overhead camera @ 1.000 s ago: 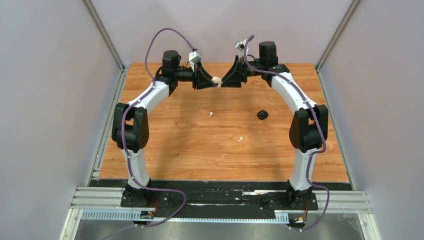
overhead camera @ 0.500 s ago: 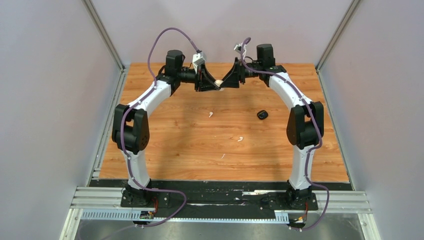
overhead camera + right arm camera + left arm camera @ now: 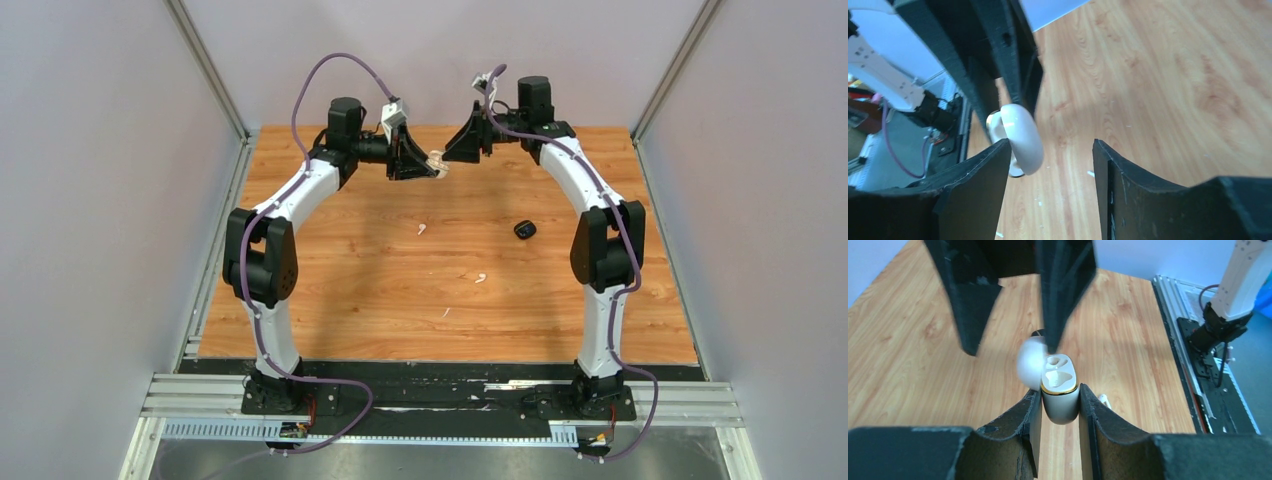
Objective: Insert the wireless bluetooth earbuds into the charging case
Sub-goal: Open the charging case, then adjust the charging case.
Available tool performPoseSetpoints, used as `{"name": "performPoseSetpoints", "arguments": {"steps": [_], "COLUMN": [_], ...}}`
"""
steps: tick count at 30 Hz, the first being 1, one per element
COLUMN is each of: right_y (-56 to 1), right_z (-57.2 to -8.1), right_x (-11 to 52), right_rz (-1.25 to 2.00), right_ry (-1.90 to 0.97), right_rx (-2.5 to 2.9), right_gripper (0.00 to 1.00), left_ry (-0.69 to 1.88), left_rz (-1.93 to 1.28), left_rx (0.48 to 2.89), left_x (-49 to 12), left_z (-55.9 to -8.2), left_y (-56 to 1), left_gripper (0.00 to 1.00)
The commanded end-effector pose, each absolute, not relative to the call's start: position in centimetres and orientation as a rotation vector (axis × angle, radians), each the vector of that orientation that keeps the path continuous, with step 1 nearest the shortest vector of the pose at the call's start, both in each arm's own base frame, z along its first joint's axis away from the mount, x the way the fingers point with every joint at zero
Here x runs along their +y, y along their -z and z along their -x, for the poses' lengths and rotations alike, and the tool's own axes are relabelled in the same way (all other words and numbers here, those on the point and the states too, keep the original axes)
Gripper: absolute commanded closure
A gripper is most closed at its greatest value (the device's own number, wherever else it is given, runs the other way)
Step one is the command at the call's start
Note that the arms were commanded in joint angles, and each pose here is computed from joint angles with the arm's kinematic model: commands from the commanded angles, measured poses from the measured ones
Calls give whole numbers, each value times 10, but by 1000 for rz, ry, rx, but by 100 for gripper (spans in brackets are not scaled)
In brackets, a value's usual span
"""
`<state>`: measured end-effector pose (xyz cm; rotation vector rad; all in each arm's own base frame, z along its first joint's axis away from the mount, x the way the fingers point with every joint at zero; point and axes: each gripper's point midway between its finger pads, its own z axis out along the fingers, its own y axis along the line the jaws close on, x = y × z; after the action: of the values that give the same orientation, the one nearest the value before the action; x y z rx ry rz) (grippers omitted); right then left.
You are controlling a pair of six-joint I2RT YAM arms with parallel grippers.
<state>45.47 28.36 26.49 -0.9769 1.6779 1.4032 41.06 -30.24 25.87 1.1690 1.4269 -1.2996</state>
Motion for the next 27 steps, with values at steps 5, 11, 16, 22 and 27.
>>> {"name": "performPoseSetpoints", "arguments": {"steps": [5,11,16,22,27], "right_y": [-281,-303,-313,-308,-313], "right_z": [-479,-458,-442,-439,-442], "right_x": [270,268,267,270,274], "right_rz": [959,977,997,991,969], "right_ry": [-1297,-1380,-1450,-1498,-1543], "right_rx": [1626,1592,1566,1576,1573], "right_gripper": [40,37,37,45,49], "left_ry": [1289,1329,1416,1474,1476], "left_rz": [-1265,-1172,-1066,-1034,-1044], "left_rx": [1248,1303,1335,1292,1289], "left_x": [-310,-309,-305,-304,-304], "left_z": [-393,-403,-410,-412,-410], "left_y": [-310,-310,-311,-322,-322], "left_gripper": [100,100,100,100,100]}}
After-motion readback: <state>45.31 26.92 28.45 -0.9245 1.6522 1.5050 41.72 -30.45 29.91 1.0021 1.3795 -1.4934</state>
